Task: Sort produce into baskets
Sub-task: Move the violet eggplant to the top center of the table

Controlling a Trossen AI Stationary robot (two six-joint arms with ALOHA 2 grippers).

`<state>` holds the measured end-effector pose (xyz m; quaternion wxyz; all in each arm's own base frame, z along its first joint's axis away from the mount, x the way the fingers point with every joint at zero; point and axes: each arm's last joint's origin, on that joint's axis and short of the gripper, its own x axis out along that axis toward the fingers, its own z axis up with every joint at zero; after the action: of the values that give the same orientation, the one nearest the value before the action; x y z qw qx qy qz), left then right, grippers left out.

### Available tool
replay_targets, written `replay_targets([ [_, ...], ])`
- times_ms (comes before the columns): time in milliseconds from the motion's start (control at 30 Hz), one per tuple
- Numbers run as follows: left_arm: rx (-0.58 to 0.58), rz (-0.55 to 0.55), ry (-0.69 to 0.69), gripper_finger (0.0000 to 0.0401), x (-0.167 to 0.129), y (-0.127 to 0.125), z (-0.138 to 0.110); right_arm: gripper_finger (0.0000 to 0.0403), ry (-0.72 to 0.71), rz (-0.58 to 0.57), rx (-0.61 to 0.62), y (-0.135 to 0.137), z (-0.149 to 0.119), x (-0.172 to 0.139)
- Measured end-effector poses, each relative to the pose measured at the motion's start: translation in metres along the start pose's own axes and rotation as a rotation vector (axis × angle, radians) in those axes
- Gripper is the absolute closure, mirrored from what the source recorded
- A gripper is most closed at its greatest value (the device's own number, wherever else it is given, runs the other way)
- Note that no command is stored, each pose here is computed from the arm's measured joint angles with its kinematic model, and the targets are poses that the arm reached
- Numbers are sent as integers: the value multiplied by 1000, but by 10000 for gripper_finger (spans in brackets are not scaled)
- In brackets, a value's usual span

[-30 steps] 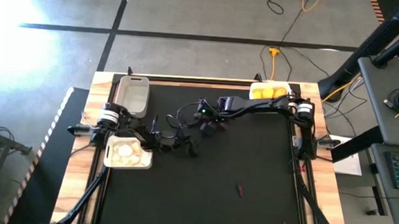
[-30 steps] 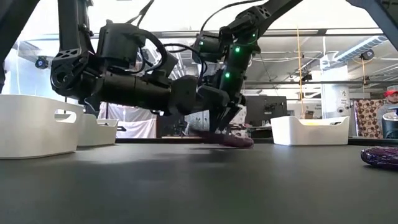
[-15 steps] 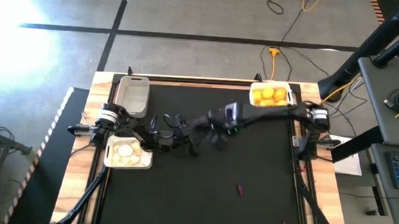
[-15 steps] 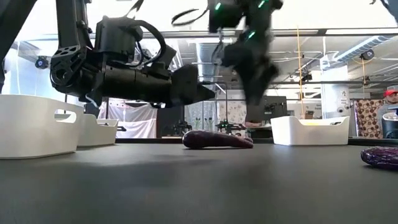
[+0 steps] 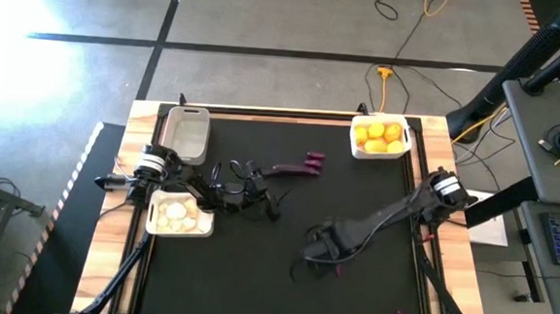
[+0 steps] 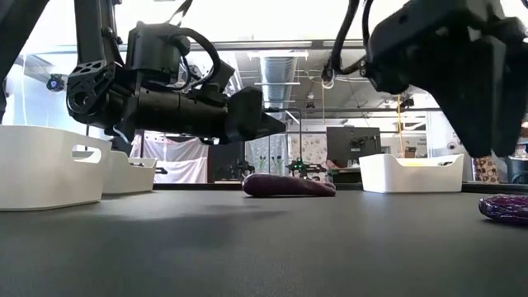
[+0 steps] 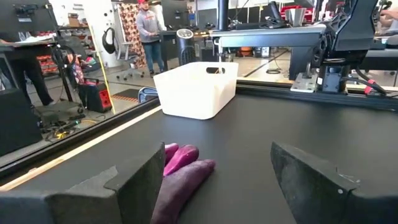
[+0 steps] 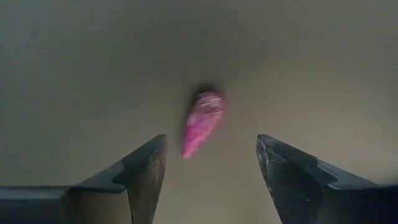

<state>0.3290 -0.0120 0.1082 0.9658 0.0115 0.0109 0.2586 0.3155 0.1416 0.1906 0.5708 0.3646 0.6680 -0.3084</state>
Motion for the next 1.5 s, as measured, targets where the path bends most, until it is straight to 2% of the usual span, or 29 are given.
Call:
replay_targets([
  [167,-1,-1,3,125,0,0,0,174,-8,-31,49,5,2,17],
  [500,11,-1,12,125,0,0,-2,212,31,-77,52,13,5,44],
  [667,12,-1,12,125,0,0,-2,254,45,-77,29,13,5,45],
  [900,13,-1,13,125,0,0,-2,334,45,-77,-30,13,6,45],
  [1033,33,-1,13,125,0,0,-2,360,38,-47,-75,13,13,32],
  [1133,37,-3,9,125,-1,0,-2,363,-11,-23,-108,11,29,11],
  [1267,10,-12,-46,125,-8,0,2,356,-135,-65,-161,1,60,-16],
  [1400,6,-19,-94,125,-19,4,3,356,-259,-126,-251,-13,101,-35],
  [1500,23,-16,-80,125,-23,7,1,358,-326,-163,-292,-28,137,-41],
])
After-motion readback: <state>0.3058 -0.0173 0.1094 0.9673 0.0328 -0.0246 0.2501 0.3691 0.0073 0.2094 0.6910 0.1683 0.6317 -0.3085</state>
